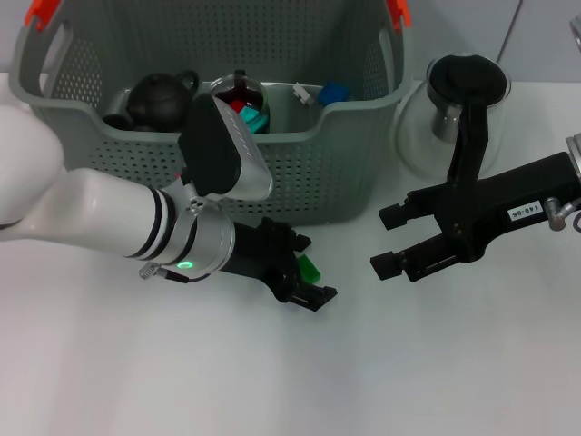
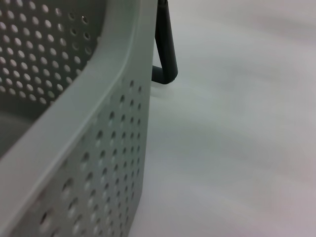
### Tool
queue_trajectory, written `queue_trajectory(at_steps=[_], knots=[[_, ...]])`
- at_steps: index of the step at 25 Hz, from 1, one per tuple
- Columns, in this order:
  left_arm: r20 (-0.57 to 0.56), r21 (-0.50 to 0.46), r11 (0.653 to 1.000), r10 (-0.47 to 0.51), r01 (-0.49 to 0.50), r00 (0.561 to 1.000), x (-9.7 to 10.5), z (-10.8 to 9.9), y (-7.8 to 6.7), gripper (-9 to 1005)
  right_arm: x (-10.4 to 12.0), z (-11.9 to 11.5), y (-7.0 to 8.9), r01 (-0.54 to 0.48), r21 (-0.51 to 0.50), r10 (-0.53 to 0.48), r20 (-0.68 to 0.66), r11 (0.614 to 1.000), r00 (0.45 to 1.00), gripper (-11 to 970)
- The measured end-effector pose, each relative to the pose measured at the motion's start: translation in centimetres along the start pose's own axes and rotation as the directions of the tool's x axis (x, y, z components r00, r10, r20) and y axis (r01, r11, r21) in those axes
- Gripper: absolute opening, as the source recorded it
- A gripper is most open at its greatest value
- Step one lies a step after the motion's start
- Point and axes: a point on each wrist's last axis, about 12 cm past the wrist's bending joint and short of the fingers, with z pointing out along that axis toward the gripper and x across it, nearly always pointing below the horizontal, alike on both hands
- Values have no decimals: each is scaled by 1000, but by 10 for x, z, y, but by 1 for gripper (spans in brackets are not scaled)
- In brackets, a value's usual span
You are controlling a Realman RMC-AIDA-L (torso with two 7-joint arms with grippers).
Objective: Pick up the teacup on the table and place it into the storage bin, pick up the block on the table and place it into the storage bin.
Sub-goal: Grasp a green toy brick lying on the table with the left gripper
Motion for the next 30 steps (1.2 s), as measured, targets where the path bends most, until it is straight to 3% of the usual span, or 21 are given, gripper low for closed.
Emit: queue_trajectory(at_steps=[19,30], knots=[[-11,-29,1000,6,-7,1000,2,3,1,860,1,-1,0,-2,5,2,8,1000,1000,944],[-14,-43,999,10,-11,1000,3,4,2,572,-1,-1,-1,4,5,-4,9,1000,1000,945]])
